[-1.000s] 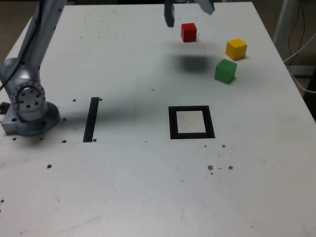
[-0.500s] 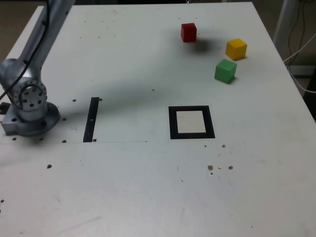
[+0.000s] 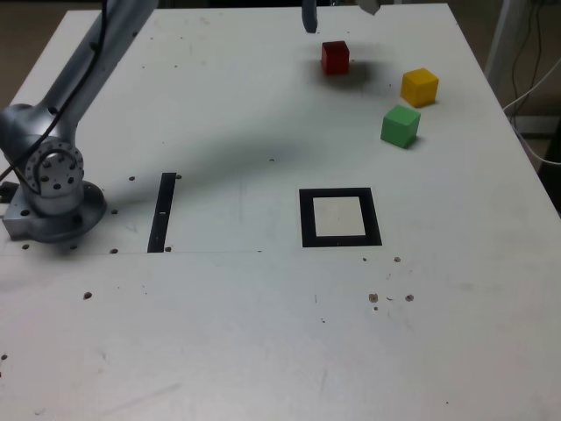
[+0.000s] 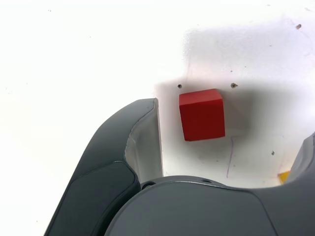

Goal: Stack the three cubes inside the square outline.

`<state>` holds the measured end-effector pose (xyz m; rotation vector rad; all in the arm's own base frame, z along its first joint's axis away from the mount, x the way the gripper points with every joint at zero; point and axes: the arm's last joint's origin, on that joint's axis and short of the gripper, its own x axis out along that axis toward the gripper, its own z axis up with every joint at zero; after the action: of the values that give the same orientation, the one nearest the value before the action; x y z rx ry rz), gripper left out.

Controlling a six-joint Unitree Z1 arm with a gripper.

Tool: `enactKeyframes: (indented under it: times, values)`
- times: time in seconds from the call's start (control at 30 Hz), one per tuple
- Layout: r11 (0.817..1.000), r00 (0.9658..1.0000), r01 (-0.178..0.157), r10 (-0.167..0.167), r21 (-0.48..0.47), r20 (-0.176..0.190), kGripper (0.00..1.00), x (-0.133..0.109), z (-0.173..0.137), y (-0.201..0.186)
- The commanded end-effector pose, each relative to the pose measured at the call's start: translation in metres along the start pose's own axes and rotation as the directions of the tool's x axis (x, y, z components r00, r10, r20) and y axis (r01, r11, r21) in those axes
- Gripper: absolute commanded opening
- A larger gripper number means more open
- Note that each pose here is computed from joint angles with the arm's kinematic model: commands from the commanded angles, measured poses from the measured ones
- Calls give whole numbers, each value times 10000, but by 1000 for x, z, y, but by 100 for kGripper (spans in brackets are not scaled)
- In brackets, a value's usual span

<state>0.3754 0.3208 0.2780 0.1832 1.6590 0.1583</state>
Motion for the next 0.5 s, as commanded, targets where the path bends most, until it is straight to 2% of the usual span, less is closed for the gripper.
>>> enactKeyframes:
  times: [0.0, 0.23, 0.47]
  values:
    - [9999, 9999, 85, -85, 73, -119, 96, 7, 2, 0]
    - [9994, 9989, 307, -301, 160, -347, 93, 14, 2, -2]
    - [9960, 9933, 848, -824, 274, -812, 91, 31, 3, -7]
